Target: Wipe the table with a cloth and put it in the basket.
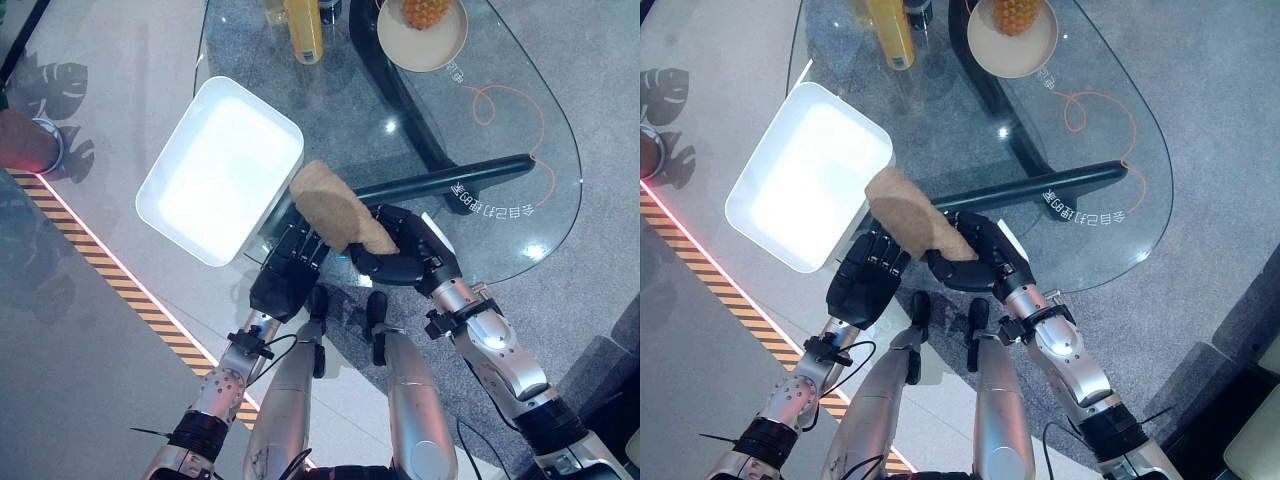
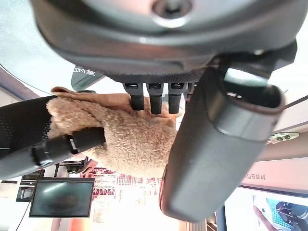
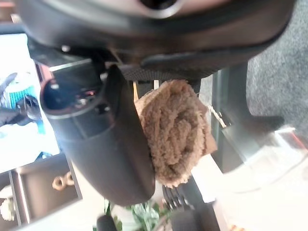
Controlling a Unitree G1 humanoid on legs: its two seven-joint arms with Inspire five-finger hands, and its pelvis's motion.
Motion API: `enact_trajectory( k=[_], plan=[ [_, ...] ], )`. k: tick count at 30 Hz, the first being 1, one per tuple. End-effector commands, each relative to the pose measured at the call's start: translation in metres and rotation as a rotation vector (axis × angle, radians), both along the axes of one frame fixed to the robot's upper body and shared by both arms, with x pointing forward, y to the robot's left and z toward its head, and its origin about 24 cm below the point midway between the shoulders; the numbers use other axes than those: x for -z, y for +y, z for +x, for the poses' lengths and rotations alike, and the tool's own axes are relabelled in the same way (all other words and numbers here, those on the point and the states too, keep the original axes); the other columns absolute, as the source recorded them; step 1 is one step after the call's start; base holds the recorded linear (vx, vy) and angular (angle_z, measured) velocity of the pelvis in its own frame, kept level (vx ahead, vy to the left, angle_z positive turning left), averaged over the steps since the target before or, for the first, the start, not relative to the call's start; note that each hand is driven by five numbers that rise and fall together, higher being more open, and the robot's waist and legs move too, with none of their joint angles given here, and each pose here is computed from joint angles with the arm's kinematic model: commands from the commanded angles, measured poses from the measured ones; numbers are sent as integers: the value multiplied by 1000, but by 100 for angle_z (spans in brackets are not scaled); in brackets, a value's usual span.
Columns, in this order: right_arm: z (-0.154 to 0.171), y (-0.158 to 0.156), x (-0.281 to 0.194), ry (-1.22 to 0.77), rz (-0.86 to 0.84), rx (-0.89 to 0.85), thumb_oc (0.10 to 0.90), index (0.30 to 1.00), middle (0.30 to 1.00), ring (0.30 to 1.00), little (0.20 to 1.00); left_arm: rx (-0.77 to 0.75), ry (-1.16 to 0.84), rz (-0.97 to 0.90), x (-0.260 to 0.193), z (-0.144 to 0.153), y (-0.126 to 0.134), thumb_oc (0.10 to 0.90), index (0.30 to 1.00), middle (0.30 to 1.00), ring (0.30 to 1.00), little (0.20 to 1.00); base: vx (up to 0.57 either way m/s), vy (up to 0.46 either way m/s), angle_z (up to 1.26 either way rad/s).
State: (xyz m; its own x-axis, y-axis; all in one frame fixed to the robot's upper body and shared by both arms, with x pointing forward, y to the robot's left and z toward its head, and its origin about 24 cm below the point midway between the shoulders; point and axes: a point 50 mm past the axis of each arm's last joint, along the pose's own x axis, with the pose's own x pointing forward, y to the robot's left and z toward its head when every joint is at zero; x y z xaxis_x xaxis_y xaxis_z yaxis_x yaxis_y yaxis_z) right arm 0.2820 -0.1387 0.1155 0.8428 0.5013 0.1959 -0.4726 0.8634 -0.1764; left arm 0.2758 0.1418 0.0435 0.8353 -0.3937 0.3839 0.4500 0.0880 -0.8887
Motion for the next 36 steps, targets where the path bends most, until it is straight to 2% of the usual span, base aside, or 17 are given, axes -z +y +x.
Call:
enact_trajectory(
  k=[1,6,10,15,28,30,31,36],
  plan=[
    [-16,30,-50,-276,-24,-194,100,300,300,300,200,30,-155,-43,-31,1,-2,800,900,900,900,900,0,0,0],
    [-12,28,-51,-327,-57,-108,100,300,300,300,200,29,-149,-24,-31,3,-4,800,900,900,900,900,0,0,0],
    [-6,29,-49,-361,-170,-27,100,300,300,300,200,28,-149,-34,-31,5,-7,800,900,900,900,900,0,0,0],
    [-2,29,-42,-307,-201,7,100,300,300,300,200,55,-180,-26,-32,1,-10,800,900,900,900,900,0,0,0],
    [-5,57,-43,-293,-274,-163,100,300,300,300,200,63,-164,-59,-40,6,-21,800,900,900,900,900,-1,2,0],
    [-5,59,-44,-294,-281,-181,100,300,300,300,200,56,-158,-69,-41,7,-22,232,413,413,413,332,0,0,0],
    [-6,60,-44,-293,-280,-185,100,300,300,300,200,55,-153,-73,-41,7,-23,100,300,300,300,200,0,0,0],
    [-6,64,-44,-295,-284,-199,100,300,300,300,200,58,-148,-80,-41,6,-26,100,300,300,300,200,0,0,0]
  ],
)
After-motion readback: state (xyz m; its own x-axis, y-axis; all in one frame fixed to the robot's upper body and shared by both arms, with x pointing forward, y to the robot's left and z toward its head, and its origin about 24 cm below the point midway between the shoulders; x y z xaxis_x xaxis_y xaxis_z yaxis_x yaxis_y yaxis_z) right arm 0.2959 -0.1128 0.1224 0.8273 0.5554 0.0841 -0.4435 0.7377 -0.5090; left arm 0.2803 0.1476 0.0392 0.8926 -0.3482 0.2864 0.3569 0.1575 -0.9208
